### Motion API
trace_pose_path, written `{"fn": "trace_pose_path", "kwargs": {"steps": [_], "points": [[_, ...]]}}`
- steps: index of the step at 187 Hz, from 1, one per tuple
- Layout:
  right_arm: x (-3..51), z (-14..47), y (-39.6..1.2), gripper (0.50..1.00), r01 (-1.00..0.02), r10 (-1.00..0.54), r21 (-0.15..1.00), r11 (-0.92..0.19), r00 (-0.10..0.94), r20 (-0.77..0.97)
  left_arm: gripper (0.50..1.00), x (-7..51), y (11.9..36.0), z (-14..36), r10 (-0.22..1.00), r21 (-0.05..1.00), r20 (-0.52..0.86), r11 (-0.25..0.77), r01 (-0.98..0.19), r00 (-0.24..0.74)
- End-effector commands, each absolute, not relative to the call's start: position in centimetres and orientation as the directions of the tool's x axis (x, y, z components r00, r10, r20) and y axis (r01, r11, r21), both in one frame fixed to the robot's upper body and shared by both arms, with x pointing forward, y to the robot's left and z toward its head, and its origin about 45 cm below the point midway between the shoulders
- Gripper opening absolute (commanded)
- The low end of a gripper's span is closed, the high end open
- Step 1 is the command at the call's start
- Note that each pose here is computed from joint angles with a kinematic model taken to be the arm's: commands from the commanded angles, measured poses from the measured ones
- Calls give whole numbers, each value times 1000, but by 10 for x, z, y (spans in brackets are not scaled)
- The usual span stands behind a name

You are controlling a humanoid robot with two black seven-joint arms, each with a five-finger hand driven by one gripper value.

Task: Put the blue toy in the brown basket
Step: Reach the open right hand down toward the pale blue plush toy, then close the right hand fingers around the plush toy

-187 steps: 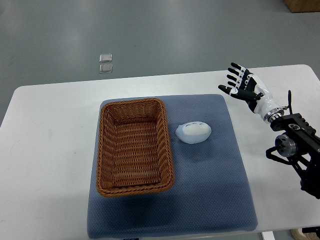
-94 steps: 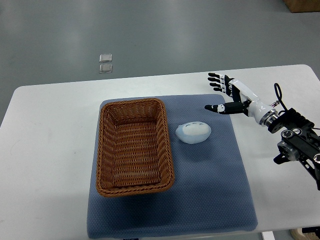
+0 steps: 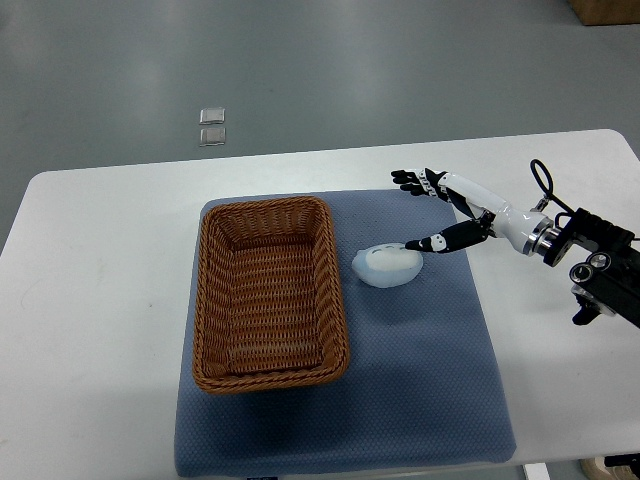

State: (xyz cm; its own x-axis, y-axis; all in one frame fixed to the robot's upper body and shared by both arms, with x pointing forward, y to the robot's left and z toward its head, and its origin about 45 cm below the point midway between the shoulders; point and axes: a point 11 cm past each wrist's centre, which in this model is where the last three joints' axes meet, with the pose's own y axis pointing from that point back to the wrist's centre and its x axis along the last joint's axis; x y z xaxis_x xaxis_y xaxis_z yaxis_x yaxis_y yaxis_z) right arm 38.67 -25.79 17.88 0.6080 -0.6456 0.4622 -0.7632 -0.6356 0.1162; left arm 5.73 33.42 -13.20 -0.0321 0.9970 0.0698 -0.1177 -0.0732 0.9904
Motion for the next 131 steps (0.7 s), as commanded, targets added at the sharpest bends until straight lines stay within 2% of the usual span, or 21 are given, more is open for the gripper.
{"fn": "trace_pose_path", "kwargs": {"steps": [1, 52, 102, 131], "points": [[386, 178, -257, 911, -756, -630, 123, -643, 613, 476, 1000, 57, 334, -132, 997, 990, 71, -74, -118, -33], [380, 174, -249, 911, -704, -537, 160, -692, 650, 537, 1000, 58, 334, -132, 997, 990, 69, -73, -120, -34], [370, 166, -230, 911, -579, -316, 251, -776, 701, 639, 1000, 59, 334, -132, 997, 990, 71, -74, -121, -32], [377, 164, -227, 911, -593, -300, 266, -760, 683, 666, 1000, 60, 334, -132, 997, 990, 69, -73, -123, -35]]}}
